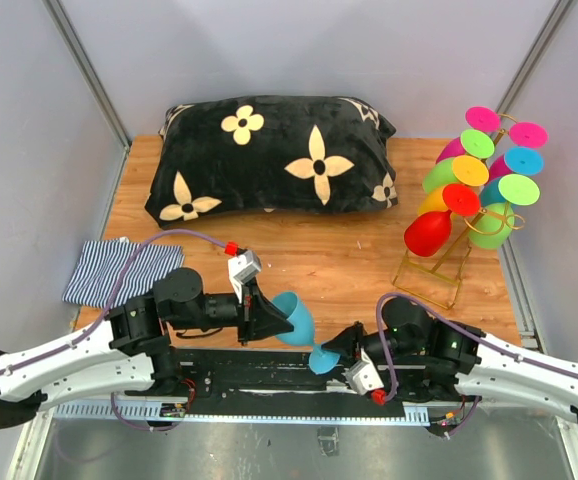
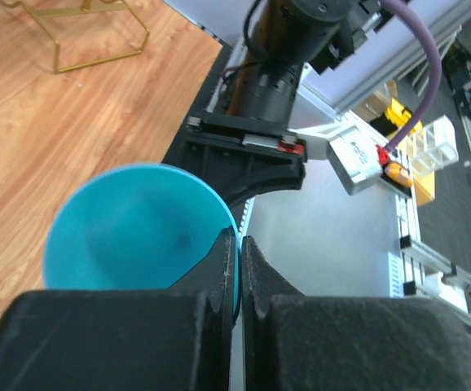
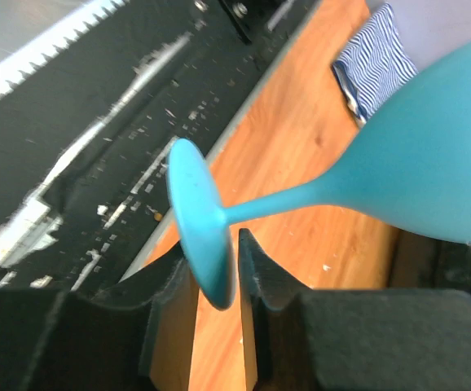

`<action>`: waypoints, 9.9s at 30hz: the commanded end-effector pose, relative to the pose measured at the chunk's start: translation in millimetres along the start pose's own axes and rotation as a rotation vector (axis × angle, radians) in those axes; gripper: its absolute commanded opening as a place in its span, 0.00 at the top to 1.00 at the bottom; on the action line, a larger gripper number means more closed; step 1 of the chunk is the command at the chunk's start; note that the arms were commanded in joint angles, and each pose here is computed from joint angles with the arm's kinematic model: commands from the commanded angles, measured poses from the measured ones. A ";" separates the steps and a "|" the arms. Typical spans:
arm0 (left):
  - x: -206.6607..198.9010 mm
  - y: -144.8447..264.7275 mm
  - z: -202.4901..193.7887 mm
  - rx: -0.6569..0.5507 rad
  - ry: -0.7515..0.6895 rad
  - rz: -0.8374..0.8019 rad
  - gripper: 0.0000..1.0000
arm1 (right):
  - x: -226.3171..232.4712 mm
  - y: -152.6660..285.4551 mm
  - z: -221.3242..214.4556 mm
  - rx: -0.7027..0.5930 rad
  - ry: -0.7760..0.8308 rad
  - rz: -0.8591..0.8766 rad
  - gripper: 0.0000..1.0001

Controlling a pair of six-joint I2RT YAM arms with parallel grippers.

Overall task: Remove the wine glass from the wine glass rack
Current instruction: Place the wine glass at the center of the board, then adjust the wine rack at the center of the board, then pick up the wine glass from the wine rack.

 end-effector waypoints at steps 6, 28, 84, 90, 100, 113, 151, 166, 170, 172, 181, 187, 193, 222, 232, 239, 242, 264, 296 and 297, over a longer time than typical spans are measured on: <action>24.3 14.1 3.6 0.080 -0.032 0.224 0.99 | -29.3 22.3 39.3 -0.161 -0.209 -0.235 0.65; 161.8 41.0 15.6 0.175 -0.066 1.073 0.99 | -56.7 55.1 69.5 -0.289 -0.914 -0.492 0.37; 225.5 76.3 71.5 0.039 0.009 1.144 0.13 | -120.1 70.9 73.0 0.279 -1.207 -0.733 0.05; 188.8 91.5 62.0 -0.085 0.080 1.068 0.10 | -197.9 112.0 91.6 0.358 -0.939 -1.071 0.02; 154.1 115.4 31.1 -0.155 0.094 1.017 0.00 | -256.2 158.0 92.6 0.455 -0.767 -1.414 0.02; 146.1 122.1 3.1 -0.255 0.045 0.981 0.00 | -265.0 282.0 77.5 0.441 -0.858 -1.756 0.02; 147.9 122.8 -6.8 -0.235 0.026 0.986 0.00 | -138.7 417.6 8.1 -0.421 -1.630 -2.068 0.22; 147.8 121.1 -6.6 -0.229 0.023 0.976 0.00 | -121.2 388.0 22.7 -0.425 -1.638 -2.123 0.12; 147.7 121.1 -6.9 -0.231 0.024 0.975 0.00 | -123.9 382.1 26.7 -0.471 -1.652 -2.094 0.12; 147.5 121.5 -6.9 -0.233 0.023 0.976 0.00 | -123.7 381.1 27.4 -0.474 -1.655 -2.094 0.12; 147.3 122.0 -7.2 -0.235 0.023 0.978 0.00 | -111.5 383.8 15.8 -0.382 -1.671 -2.153 0.09; 147.7 122.1 -7.1 -0.235 0.023 0.980 0.00 | -120.0 377.3 14.2 -0.497 -1.700 -2.078 0.10; 148.2 122.4 -7.7 -0.233 0.025 0.984 0.00 | -128.7 374.8 16.3 -0.552 -1.702 -2.010 0.11; 148.7 121.3 -7.8 -0.228 0.027 0.981 0.00 | -171.3 344.2 9.3 -0.576 -1.735 -1.865 0.11; 148.7 122.0 -8.1 -0.230 0.028 0.985 0.00 | -156.2 348.3 7.8 -0.451 -1.711 -1.976 0.08; 148.6 121.8 -8.3 -0.231 0.028 0.983 0.00 | -141.7 361.2 7.0 -0.331 -1.666 -2.127 0.07; 149.5 120.5 -9.0 -0.222 0.029 0.981 0.00 | -137.6 366.1 8.9 -0.294 -1.656 -2.176 0.07; 156.1 115.6 -13.4 -0.178 0.045 0.990 0.00 | -144.3 403.2 -5.8 -0.397 -1.703 -2.127 0.06; 157.1 114.7 -14.6 -0.169 0.046 0.990 0.00 | -139.5 402.1 -17.0 -0.407 -1.677 -2.126 0.06; 157.0 114.7 -14.2 -0.170 0.047 0.990 0.00 | -140.6 402.0 -16.3 -0.410 -1.679 -2.119 0.06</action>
Point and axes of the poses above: each gripper's point midway between its finger pads, its own y axis back along the fingers, its own x axis along the line the jaws close on, z = x × y, the point moved 4 cm from there along y, back along the fingers, and after that the axes turned 15 degrees about -y, right-handed, at the moved point
